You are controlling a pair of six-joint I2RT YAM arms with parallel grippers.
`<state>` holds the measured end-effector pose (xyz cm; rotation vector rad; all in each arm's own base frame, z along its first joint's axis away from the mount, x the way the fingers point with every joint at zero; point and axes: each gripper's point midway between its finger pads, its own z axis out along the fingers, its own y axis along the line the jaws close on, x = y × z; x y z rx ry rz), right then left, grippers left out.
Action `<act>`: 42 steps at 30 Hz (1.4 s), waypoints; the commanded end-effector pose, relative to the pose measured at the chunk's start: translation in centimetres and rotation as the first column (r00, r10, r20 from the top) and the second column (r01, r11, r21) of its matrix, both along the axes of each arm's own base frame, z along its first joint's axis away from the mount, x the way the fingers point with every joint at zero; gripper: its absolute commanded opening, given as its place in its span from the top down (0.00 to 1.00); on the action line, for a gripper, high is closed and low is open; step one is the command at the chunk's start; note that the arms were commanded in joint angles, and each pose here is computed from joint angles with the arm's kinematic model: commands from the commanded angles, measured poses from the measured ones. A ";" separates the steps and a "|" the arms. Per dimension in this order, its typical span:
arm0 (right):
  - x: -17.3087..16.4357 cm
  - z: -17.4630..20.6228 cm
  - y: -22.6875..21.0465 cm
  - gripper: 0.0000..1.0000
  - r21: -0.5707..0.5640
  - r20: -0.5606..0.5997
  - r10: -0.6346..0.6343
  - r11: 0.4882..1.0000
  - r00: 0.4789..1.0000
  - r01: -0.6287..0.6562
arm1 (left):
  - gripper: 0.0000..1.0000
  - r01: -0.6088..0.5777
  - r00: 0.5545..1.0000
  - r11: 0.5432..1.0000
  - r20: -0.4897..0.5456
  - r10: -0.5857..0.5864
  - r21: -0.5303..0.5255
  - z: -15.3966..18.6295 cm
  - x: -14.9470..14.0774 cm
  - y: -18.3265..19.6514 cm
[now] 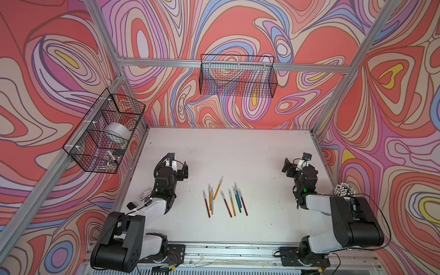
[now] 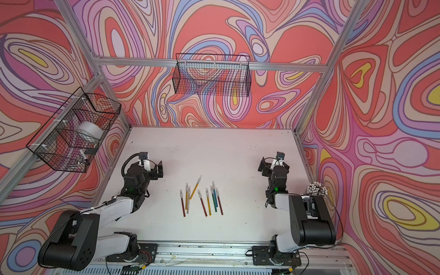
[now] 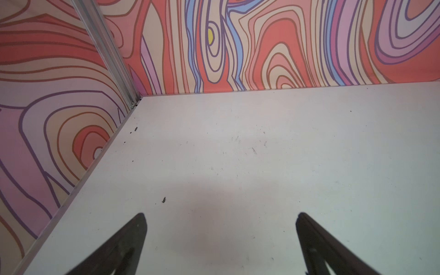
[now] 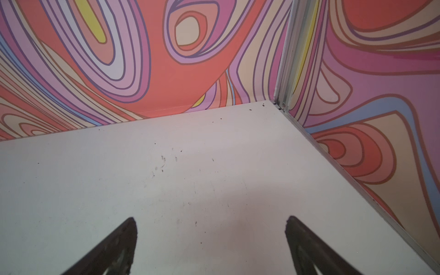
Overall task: Remove protective caps from carving knives
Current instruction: Pick up the carving knife from the center of the board.
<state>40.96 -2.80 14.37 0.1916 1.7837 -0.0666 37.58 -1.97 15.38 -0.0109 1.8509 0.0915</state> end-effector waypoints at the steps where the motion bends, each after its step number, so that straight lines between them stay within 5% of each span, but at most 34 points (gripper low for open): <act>1: -0.2 0.0 0.4 0.02 0.065 -0.068 -0.004 0.998 0.998 0.008 | 0.00 -0.083 0.993 0.997 -0.079 0.083 -0.001 0.6 -0.4 0.7; 5: -0.3 1.5 1.5 0.02 0.130 -0.101 0.018 0.991 0.995 -0.004 | 0.00 -0.088 0.986 0.993 -0.148 0.075 -0.083 2.5 -0.7 -0.5; 9: -0.9 2.9 1.2 0.02 0.121 -0.194 -0.117 0.982 0.974 0.142 | 0.00 -0.088 0.975 0.981 -0.218 0.049 -0.171 3.2 -2.0 -1.8; 20: -3.6 4.1 8.1 0.02 0.203 -0.341 0.108 0.978 0.934 -0.039 | 0.00 -0.032 0.896 0.944 -0.429 -0.118 -0.327 3.2 -7.7 -6.1; 34: -10.0 2.7 13.9 0.02 0.365 -0.465 0.383 0.904 0.798 -0.221 | 0.04 0.002 0.664 0.945 -0.706 -0.245 -0.327 -1.3 -15.8 -10.3; 38: -11.1 2.1 15.0 0.02 0.394 -0.490 0.421 0.888 0.763 -0.236 | 0.11 -0.015 0.609 0.945 -0.753 -0.250 -0.325 -2.4 -17.0 -11.1; 42: -11.8 1.3 16.0 0.02 0.411 -0.494 0.441 0.878 0.750 -0.246 | 0.27 -0.082 0.580 0.940 -0.783 -0.225 -0.331 -3.4 -17.4 -11.2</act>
